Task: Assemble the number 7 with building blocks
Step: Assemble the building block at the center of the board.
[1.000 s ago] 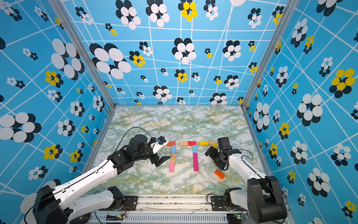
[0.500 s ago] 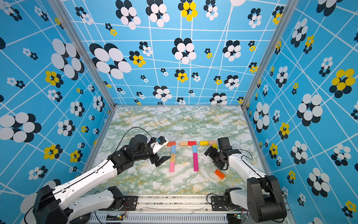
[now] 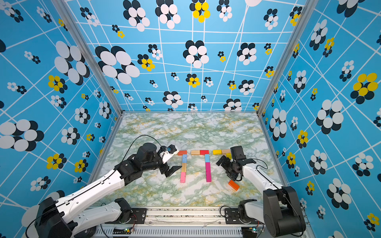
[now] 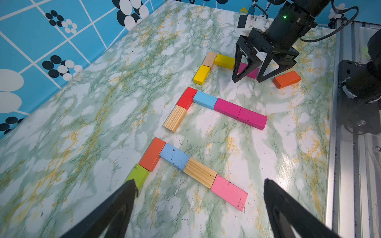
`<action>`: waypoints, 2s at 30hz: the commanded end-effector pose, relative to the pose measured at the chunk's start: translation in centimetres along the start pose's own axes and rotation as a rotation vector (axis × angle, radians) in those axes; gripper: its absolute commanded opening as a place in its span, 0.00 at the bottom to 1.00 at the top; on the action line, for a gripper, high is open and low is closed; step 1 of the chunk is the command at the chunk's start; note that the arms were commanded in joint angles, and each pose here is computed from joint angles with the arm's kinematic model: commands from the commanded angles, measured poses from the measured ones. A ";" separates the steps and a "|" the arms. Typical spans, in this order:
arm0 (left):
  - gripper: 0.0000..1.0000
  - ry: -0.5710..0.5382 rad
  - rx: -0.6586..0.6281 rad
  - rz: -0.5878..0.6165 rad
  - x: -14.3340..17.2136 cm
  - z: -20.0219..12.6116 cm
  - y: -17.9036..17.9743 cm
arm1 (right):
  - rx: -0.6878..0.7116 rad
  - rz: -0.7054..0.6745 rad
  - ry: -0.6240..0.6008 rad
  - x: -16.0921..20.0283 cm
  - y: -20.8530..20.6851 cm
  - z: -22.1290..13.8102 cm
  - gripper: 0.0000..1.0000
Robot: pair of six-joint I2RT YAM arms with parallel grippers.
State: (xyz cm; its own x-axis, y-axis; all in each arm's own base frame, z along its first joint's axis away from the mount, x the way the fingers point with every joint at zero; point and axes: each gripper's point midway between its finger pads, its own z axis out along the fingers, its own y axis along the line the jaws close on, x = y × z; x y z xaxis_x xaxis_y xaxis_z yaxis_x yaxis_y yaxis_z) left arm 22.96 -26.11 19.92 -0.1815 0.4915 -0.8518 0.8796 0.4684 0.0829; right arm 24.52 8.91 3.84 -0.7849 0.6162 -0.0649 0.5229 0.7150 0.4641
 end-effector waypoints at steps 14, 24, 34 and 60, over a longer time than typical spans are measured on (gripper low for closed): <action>0.99 -0.047 -0.006 0.013 -1.3 -0.9 0.3 | 0.041 -0.078 0.047 -2.0 2.7 1.4 0.98; 0.99 -0.047 -0.007 0.014 -1.3 -0.8 0.3 | 0.074 -0.099 0.058 -2.6 2.5 2.3 0.98; 0.99 -0.046 -0.006 0.012 -1.3 -0.8 0.3 | 0.082 -0.089 0.031 -3.8 2.3 2.5 0.98; 0.99 -0.044 0.010 0.009 -1.3 -0.6 0.2 | 0.028 -0.081 0.056 -0.2 1.0 -1.8 0.98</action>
State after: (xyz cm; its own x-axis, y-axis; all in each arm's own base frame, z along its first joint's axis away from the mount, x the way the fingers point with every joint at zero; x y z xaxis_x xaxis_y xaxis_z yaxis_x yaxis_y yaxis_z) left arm 22.91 -26.00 20.29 -0.1765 0.4825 -0.8579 0.8807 0.4667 0.0812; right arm 27.67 9.45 7.16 -0.8308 0.5443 -0.1159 0.4292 0.7594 0.4890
